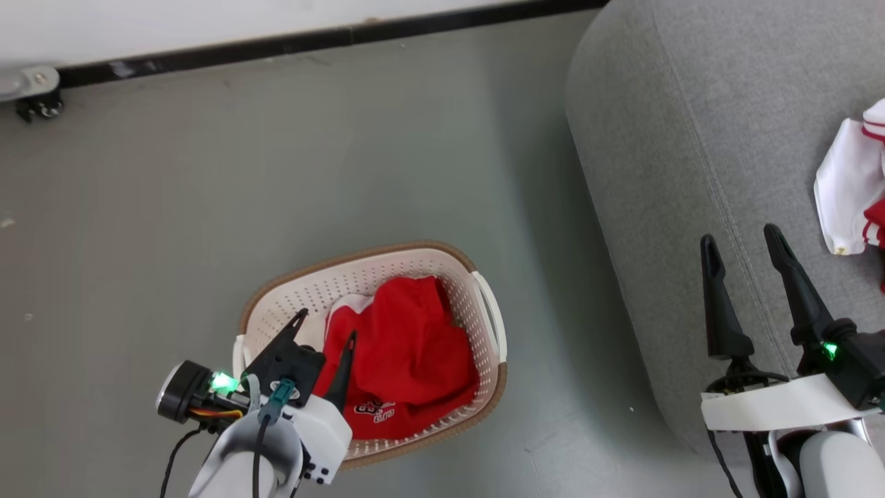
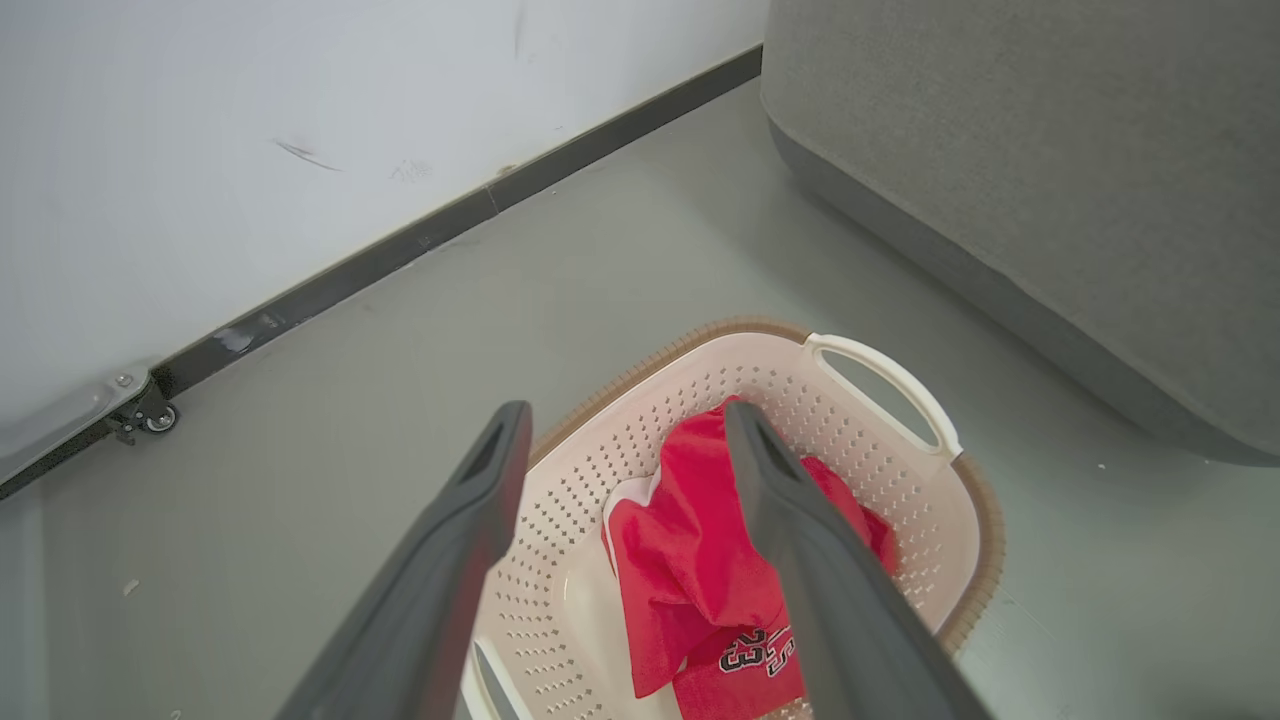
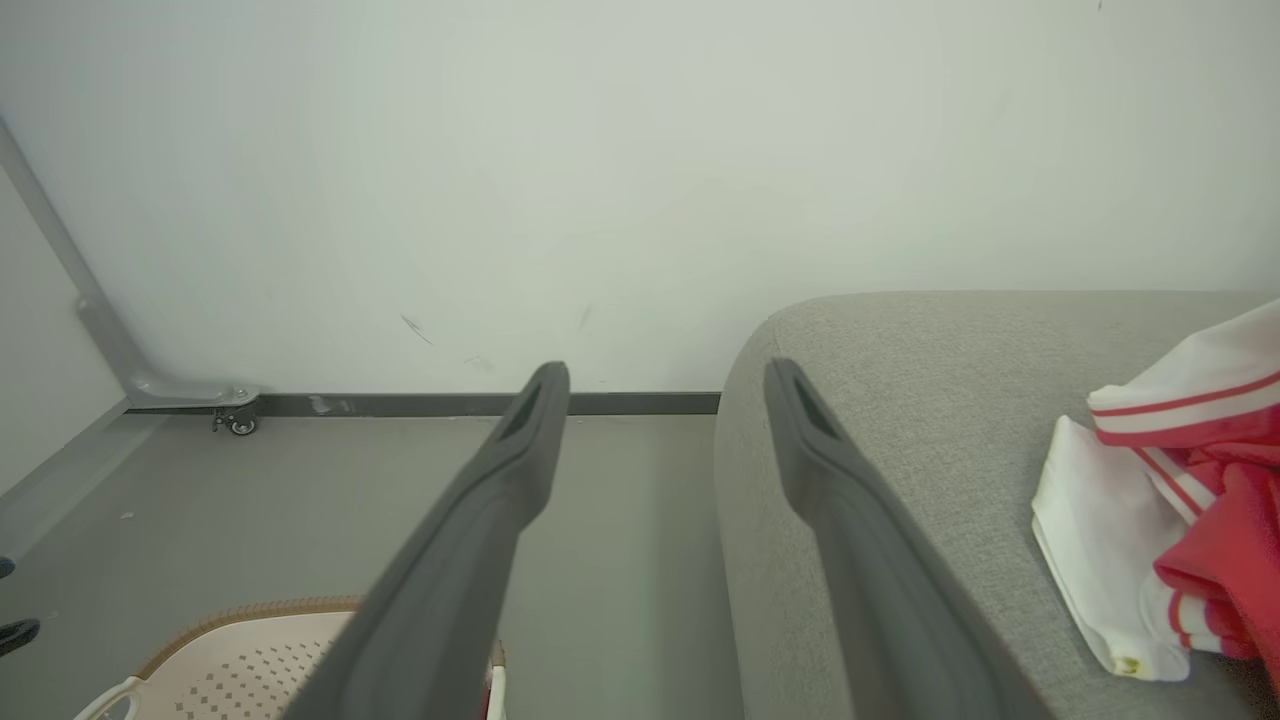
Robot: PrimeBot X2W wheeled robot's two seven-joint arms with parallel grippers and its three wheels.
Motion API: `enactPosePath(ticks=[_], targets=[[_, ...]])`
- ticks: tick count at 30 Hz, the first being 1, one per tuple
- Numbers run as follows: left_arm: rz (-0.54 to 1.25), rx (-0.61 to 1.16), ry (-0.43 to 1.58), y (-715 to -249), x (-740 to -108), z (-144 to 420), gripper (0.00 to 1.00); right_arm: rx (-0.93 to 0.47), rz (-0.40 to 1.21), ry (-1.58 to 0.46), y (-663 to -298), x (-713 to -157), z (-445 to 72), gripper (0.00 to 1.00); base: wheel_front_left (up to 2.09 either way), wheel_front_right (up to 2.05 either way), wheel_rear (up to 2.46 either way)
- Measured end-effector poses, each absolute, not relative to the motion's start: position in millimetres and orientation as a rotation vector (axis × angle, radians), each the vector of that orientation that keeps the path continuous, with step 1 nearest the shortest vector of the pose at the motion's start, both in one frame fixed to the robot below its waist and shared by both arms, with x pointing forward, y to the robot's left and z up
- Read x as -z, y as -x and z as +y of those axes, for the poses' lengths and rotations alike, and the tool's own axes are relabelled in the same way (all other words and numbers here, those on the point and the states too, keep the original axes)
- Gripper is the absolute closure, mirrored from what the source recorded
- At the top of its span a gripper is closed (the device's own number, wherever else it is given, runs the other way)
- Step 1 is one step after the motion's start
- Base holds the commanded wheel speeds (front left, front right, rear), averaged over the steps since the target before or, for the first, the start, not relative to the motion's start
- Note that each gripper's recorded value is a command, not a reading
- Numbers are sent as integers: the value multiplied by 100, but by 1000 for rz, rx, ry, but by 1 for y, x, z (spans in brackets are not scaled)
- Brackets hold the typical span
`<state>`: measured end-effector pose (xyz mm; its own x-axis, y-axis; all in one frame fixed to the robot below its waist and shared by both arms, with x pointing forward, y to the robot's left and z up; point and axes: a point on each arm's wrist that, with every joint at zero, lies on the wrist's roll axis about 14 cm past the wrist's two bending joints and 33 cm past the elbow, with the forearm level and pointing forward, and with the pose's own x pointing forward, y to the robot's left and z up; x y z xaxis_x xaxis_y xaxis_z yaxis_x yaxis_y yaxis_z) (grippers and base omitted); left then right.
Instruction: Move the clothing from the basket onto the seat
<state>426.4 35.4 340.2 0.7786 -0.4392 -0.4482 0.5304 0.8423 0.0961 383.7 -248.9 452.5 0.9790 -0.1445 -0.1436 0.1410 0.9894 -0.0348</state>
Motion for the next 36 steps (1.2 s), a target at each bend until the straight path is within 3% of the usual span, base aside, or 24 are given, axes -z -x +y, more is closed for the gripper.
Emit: enactPosePath(ticks=[36], targets=[[698, 705, -292, -434, -197, -6, 0, 211, 226, -3, -414, -400, -274, 0, 0, 0, 0]])
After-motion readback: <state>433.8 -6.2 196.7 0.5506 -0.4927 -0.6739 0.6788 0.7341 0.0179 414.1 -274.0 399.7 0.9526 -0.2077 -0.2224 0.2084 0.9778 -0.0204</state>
